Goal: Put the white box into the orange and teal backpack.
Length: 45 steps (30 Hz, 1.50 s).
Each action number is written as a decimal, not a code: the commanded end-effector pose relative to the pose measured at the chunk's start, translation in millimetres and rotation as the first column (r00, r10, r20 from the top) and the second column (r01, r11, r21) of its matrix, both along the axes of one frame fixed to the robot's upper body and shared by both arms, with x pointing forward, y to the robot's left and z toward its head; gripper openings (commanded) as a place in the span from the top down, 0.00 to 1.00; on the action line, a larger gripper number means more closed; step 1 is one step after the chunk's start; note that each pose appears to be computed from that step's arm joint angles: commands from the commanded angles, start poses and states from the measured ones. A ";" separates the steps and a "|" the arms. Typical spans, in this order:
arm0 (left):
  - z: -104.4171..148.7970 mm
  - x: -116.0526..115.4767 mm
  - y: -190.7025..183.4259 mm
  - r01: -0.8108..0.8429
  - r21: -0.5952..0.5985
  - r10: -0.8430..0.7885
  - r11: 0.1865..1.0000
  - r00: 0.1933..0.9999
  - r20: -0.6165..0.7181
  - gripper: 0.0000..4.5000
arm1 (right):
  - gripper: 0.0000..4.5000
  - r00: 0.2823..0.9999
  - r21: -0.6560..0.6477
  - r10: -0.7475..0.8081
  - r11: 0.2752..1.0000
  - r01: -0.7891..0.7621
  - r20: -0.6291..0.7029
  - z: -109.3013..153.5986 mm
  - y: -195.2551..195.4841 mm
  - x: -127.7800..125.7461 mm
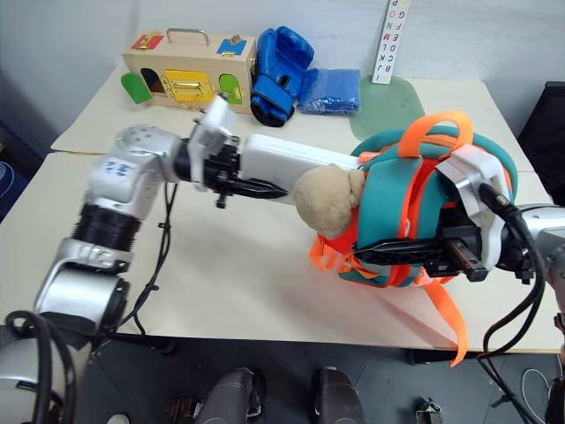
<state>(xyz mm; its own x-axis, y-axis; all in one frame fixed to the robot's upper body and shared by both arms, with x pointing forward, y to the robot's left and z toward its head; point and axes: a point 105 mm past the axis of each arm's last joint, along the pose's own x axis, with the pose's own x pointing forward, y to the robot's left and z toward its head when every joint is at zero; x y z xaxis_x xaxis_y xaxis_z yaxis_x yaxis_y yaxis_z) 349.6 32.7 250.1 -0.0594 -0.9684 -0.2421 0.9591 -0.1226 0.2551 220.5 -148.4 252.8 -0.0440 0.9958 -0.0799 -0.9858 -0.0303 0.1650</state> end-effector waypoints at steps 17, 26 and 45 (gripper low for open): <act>-1.2 -3.2 -45.6 -0.018 -0.119 0.014 0.993 0.999 -0.039 0.01 | 1.00 0.992 0.042 -0.105 0.994 0.103 0.064 -5.8 6.5 6.5; 11.4 -34.5 50.7 -0.102 -0.121 0.096 0.987 0.994 -0.055 0.01 | 1.00 0.987 0.017 -0.158 0.987 0.157 0.044 -23.5 2.5 13.7; 44.7 -3.0 14.0 -0.331 -0.298 0.397 0.895 0.896 0.199 0.01 | 1.00 0.983 0.046 -0.178 0.983 0.175 0.056 -22.8 7.1 18.6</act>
<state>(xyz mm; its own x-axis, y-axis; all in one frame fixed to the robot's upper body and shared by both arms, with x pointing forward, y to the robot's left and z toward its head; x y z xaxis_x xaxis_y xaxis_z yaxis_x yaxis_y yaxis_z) 351.5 49.3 283.6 0.3692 -0.9287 0.0352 0.8340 0.3478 0.4284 243.7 -143.1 223.5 0.1480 0.9872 -0.0602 -0.9782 0.1551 0.1381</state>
